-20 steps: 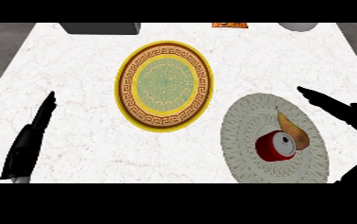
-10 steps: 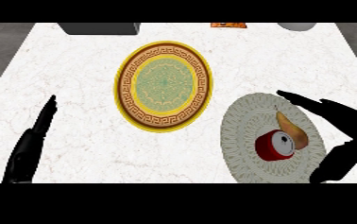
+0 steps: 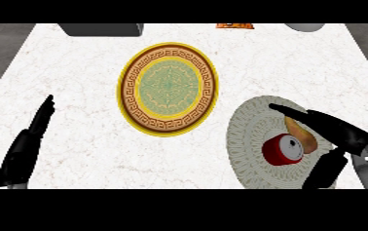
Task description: Pick the can from the placemat and place it in the plate
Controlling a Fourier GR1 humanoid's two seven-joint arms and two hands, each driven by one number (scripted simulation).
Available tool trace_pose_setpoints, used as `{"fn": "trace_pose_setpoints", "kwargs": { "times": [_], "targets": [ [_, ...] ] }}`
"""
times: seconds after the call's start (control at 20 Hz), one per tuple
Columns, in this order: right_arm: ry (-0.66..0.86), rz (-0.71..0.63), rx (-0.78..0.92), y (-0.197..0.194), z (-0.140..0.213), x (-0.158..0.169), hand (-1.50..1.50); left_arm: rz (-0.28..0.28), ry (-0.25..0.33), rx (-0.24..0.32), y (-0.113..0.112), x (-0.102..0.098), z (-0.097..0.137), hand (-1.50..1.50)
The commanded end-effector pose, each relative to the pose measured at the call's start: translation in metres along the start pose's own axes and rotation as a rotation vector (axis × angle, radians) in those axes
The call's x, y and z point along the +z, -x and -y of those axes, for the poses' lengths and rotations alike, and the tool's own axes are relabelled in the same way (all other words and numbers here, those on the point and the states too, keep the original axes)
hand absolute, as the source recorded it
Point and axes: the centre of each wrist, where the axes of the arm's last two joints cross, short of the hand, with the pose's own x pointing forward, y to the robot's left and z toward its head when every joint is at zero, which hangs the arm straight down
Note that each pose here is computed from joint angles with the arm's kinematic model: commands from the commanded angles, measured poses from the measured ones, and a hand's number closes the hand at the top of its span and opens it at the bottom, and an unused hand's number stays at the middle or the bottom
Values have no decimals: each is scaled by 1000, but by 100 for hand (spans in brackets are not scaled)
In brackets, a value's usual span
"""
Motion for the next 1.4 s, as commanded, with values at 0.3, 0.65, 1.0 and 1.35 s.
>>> {"fn": "trace_pose_setpoints", "kwargs": {
  "times": [0.3,0.65,1.0,1.35],
  "targets": [
    [-31,-20,10,16,-5,-14,-150,9,-7,0,2,-4,15,0],
    [15,83,-38,23,-38,-30,150,10,13,-11,-3,10,4,0],
    [74,110,165,-17,29,-62,150,24,35,1,-11,-13,-7,0],
    [191,63,498,-47,106,-43,150,134,105,13,-29,-22,23,0]
  ]
}}
